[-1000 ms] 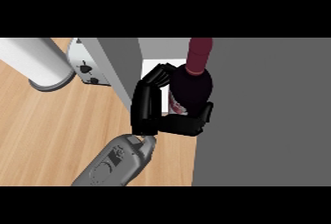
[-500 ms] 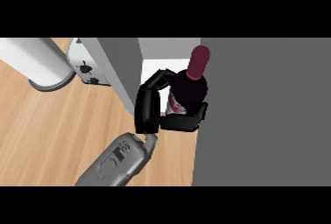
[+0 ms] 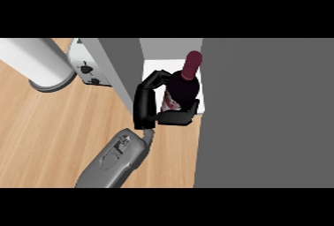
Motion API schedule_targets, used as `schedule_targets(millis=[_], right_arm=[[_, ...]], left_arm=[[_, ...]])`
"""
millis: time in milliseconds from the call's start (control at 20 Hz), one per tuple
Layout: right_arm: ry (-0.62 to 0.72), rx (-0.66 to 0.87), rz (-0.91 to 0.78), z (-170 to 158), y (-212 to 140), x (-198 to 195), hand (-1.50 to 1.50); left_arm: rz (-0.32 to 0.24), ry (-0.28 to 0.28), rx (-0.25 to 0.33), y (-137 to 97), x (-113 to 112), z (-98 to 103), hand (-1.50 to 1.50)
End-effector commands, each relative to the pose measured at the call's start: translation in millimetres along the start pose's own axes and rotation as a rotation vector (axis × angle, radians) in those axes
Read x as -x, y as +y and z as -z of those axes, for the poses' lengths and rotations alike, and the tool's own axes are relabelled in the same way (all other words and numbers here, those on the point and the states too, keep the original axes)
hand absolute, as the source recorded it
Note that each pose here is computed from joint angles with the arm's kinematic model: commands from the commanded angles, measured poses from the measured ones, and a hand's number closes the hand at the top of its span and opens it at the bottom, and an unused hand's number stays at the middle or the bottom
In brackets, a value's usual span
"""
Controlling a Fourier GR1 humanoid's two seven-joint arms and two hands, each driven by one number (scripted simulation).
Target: Pick up the wine, place it into the cabinet and close the cabinet
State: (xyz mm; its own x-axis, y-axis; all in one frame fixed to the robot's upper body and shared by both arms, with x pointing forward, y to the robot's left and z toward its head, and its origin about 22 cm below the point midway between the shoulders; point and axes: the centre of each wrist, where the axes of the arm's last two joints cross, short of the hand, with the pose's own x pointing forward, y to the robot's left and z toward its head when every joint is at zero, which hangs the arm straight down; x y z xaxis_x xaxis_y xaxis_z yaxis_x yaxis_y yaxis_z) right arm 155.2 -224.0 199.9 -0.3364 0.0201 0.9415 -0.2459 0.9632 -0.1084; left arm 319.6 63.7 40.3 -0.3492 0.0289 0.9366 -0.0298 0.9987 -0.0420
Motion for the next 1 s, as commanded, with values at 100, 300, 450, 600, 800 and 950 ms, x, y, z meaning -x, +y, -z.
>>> schedule_targets(millis=[100, 300, 450, 600, 800, 950], right_arm=[[-0.043, -0.038, 0.027, -20, -9, -25, -1.50], [-0.040, -0.048, 0.042, -20, 0, -25, -1.50], [-0.045, -0.011, 0.036, -15, -4, -12, -1.50], [-0.042, -0.008, 0.047, -24, -6, -11, -1.50], [-0.053, -0.021, 0.034, -17, -5, -5, -1.50], [-0.038, -0.017, 0.042, -11, -10, -5, -1.50]], left_arm=[[-0.010, -0.011, -0.047, 11, 13, -2, 1.50], [-0.011, -0.005, -0.060, 13, 16, 23, 1.50], [-0.020, 0.036, -0.040, 23, 14, 20, 1.50], [-0.036, 0.044, -0.023, 31, 13, 31, 1.50], [-0.044, 0.085, -0.058, 25, 35, 33, 1.50], [-0.003, 0.104, -0.036, 32, 42, 33, 1.50]])
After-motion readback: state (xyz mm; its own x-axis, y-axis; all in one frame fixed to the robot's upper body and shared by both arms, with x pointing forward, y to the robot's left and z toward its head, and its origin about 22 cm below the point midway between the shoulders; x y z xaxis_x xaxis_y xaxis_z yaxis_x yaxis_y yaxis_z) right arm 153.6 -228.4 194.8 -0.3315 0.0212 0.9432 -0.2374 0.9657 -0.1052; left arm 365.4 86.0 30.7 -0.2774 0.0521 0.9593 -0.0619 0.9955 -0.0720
